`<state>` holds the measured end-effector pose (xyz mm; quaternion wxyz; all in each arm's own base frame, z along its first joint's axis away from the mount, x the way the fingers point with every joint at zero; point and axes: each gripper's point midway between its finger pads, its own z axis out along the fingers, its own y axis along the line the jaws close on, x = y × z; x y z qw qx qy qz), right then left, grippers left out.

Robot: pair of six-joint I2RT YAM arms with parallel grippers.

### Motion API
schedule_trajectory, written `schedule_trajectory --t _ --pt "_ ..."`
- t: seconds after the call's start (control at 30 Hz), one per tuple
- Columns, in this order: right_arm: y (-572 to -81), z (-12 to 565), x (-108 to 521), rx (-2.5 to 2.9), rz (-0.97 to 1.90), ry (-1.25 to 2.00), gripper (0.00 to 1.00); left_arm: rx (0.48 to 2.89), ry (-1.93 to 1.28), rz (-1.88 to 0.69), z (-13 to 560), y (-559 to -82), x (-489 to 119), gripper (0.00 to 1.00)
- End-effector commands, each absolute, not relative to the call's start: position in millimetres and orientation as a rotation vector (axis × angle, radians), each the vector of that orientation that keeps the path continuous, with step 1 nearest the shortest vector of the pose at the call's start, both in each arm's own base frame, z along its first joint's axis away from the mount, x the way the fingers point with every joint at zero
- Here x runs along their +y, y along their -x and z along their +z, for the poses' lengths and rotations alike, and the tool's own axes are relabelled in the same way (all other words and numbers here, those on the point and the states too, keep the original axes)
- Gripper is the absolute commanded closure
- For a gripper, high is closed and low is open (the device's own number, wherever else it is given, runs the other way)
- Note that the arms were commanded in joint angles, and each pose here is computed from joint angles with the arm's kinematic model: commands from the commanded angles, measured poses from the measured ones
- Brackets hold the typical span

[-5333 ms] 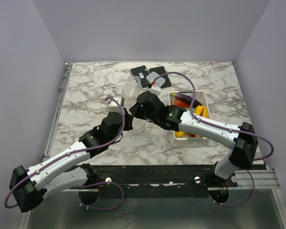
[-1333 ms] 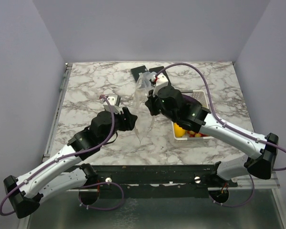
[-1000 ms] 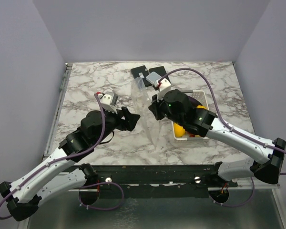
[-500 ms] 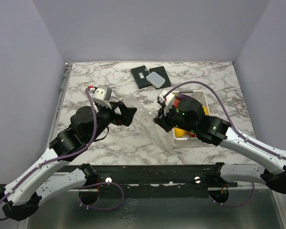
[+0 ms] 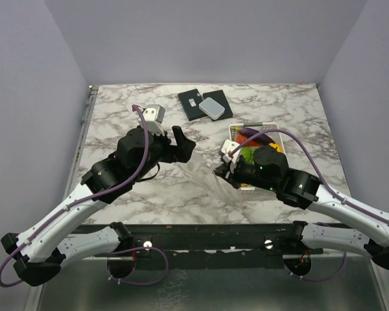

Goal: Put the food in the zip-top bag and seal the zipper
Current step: Open the zipper of the food storage bag.

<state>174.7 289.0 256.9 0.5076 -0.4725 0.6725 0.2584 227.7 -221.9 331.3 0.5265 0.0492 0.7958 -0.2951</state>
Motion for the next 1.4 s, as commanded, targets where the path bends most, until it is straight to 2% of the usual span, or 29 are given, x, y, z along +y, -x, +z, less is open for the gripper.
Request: schedule_trajectory --t 0.0,0.53,0.83,1.2,1.23,1.37 --pt "-182 279 288 1.487 0.561 1.125 0.99 1.97 -0.071 -0.74 335 -218 -220 0.09" --pt "-192 284 287 1.375 0.352 1.134 0.99 2.11 -0.075 -0.802 303 -208 -237 0.12" --pt "-182 282 290 1.295 0.343 1.164 0.99 2.148 -0.087 -0.762 286 -212 -240 0.45" --pt "-163 279 286 1.154 0.368 1.244 0.99 2.133 -0.05 -0.708 284 -223 -230 0.96" --pt "-160 282 286 1.135 0.38 1.242 0.99 2.134 -0.049 -0.703 283 -224 -229 1.0" --pt "-150 296 283 1.065 0.431 1.216 0.99 2.131 -0.026 -0.676 281 -229 -220 1.0"
